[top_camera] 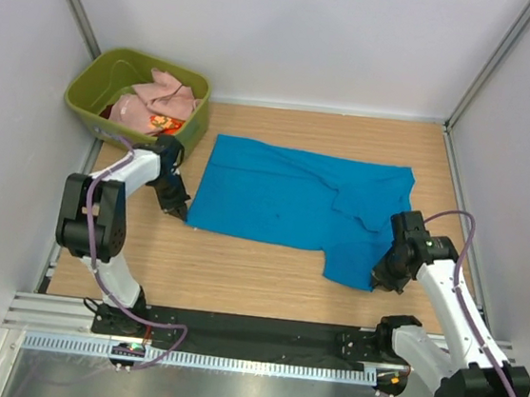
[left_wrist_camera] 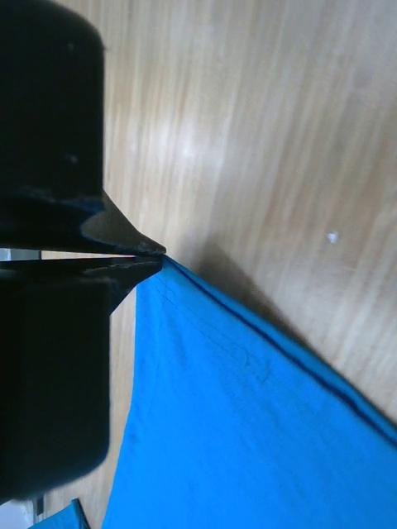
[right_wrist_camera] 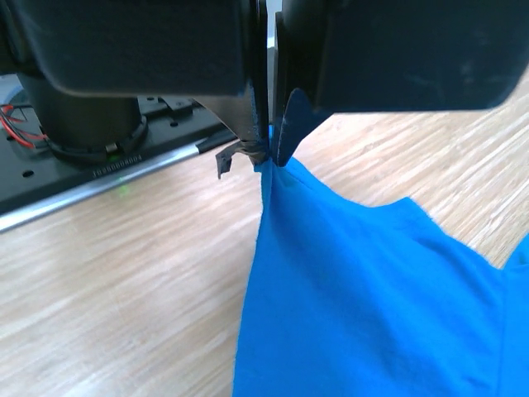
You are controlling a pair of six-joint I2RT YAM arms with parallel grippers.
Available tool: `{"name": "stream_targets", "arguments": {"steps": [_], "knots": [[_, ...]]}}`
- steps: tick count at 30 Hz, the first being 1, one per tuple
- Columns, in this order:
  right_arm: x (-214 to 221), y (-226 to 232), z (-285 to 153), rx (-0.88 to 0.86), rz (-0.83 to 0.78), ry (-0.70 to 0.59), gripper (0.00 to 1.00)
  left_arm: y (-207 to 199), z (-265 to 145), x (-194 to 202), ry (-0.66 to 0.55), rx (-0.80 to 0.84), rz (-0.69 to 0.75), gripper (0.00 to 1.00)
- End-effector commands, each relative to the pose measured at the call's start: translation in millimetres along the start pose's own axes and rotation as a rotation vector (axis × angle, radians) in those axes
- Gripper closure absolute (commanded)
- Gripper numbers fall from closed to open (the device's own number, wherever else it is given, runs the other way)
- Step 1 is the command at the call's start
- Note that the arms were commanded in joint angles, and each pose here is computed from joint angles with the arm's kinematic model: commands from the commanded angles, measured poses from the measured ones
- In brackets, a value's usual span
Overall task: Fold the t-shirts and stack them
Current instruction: Fold the tshirt
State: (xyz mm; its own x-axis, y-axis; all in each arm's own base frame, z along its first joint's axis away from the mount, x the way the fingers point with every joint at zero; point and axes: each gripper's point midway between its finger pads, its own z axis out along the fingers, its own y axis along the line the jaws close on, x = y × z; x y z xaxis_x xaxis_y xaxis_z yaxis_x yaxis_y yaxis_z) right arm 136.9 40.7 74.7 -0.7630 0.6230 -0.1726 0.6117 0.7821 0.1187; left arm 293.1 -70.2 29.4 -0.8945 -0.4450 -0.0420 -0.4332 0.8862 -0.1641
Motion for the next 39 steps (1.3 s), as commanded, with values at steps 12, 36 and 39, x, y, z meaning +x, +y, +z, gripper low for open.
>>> {"name": "stream_targets", "arguments": {"steps": [12,36,39], "knots": [[-89.5,42.6,-57.4,0.0,-0.067,-0.155,0.99,-14.7,-62.1,-41.4,-0.144,-0.002,0.099,1.0],[-246.1,89.4,-37.5,-0.006,-0.075,-0.226,0.99,-85.9,-29.5,-110.8,-0.097,0.068,0.133,1.0],[-256.0,94.0,-28.7,-0.003,-0.08,-0.235,0.99,-88.3,-25.7,-115.2,-0.099,0.059,0.131,1.0]]}}
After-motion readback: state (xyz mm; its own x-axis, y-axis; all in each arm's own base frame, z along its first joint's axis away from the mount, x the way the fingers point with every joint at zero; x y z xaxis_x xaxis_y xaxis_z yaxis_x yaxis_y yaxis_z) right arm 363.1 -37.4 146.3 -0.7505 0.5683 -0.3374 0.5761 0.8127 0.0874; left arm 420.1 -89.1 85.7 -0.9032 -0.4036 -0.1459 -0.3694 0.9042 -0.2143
